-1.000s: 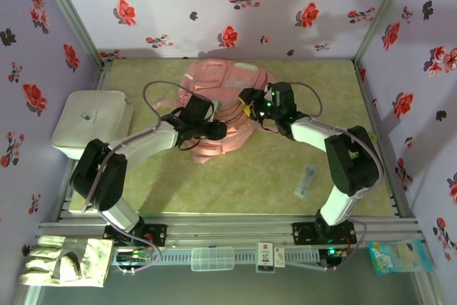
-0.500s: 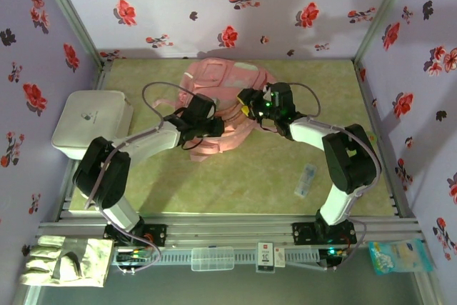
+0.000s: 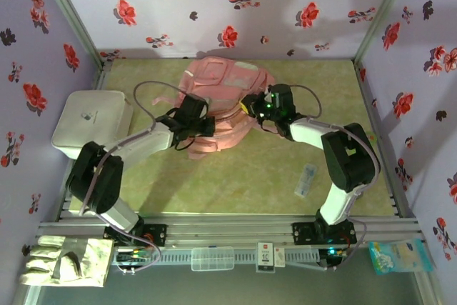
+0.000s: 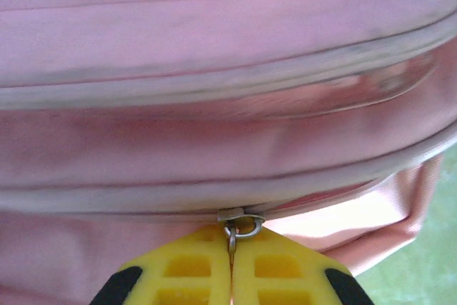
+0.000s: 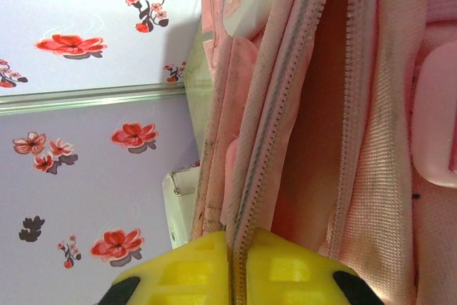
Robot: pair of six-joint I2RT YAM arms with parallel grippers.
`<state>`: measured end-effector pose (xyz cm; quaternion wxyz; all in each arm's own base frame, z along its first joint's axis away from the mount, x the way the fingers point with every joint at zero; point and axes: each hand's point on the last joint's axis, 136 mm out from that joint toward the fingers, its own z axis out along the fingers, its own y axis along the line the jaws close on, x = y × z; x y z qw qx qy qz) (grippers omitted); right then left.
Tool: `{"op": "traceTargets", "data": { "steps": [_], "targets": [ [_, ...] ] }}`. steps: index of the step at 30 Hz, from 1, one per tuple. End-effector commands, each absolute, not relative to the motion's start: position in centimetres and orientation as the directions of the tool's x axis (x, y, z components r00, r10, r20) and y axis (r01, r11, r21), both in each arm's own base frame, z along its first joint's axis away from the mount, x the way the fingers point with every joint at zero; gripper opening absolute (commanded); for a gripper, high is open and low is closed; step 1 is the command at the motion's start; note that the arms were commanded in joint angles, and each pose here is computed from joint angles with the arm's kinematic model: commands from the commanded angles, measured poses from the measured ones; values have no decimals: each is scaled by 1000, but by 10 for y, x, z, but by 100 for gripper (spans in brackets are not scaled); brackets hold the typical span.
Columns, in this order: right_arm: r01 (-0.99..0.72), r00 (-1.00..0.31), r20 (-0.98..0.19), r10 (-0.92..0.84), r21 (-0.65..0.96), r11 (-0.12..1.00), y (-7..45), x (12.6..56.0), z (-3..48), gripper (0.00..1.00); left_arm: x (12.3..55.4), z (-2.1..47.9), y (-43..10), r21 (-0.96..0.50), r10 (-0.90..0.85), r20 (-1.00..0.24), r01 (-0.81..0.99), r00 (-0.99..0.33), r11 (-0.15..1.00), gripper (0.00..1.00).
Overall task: Pack the student bag
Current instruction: Unzip the student bag at the center of the table.
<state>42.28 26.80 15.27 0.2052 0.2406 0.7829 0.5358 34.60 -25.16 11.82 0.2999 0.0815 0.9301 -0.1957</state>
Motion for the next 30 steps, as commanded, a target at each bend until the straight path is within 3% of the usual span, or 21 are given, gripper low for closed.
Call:
{"op": "traceTargets", "data": {
  "steps": [1, 6, 11, 14, 23, 30],
  "targets": [
    [103, -722, -171, 671, 931, 349, 237, 447, 159, 8, 344, 111, -217, -221, 99, -602, 284, -792, 933, 0],
    [115, -709, -175, 683, 927, 357, 223, 451, 152, 12, 349, 110, -213, -230, 136, -619, 344, -773, 910, 0],
    [161, -719, -77, 691, 949, 272, 224, 431, 149, 44, 343, 157, -267, -289, 200, -687, 514, -699, 808, 0],
    [204, -708, -20, 706, 951, 231, 219, 413, 146, 54, 334, 172, -301, -306, 234, -701, 581, -673, 754, 0],
    [271, -667, 2, 745, 932, 241, 208, 366, 161, 61, 312, 159, -374, -334, 341, -663, 670, -667, 662, 0],
    [308, -671, -99, 735, 865, 397, 193, 353, 158, 58, 308, 151, -390, -347, 376, -632, 682, -677, 644, 0]
  ]
}}
